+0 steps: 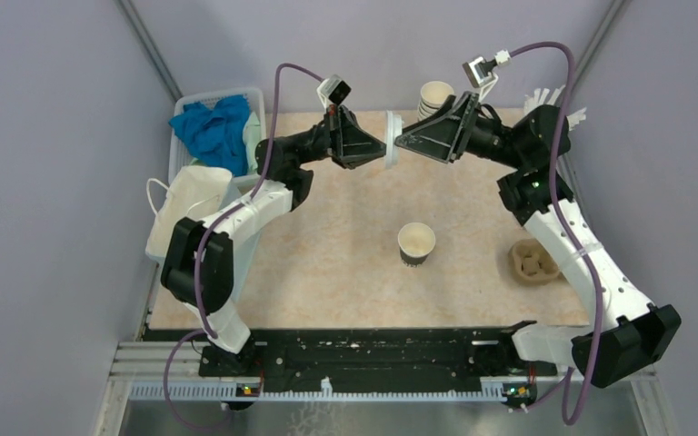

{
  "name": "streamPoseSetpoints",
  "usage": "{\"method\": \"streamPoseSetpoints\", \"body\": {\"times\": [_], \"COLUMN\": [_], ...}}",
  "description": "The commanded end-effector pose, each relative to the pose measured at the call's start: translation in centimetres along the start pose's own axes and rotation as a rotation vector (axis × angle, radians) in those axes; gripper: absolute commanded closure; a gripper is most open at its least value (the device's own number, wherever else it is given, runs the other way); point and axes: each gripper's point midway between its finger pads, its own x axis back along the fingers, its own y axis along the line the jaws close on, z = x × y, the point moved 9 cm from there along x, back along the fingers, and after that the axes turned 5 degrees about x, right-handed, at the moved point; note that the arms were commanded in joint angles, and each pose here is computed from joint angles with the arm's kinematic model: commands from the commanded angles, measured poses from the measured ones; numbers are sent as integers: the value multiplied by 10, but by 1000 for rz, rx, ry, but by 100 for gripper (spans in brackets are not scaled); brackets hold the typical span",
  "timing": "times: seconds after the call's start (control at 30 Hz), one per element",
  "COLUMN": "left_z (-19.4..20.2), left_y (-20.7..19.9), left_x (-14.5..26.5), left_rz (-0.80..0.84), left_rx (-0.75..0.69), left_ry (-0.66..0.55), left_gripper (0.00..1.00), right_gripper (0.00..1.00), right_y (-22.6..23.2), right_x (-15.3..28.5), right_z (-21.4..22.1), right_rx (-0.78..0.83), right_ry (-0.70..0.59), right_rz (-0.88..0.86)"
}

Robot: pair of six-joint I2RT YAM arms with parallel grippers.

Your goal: Pack the takeout coffee

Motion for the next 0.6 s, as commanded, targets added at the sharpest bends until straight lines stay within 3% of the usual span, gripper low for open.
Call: {"method": "streamPoseSetpoints", "body": {"times": [0.0,0.17,0.4,0.57], "left_z": [8,7,6,7], "left_y": [-15,-14,-11,-8], "left_x": [-3,-4,-2,-2], "left_rz": [66,65,62,58], "left_rx": [-106,-103,-95,-91], "left_ry": [43,40,33,30], "left_gripper": [100,100,100,100], "right_gripper": [1,2,11,1], "right_y": [21,20,16,19], "right_x": [-6,-7,-6,-2], "right_z": [-9,-7,-6,-5], "right_rx": [79,77,70,98], "right_ry": [-7,-3,-5,-10], "right_rz": [-81,-85,-39,-6]}}
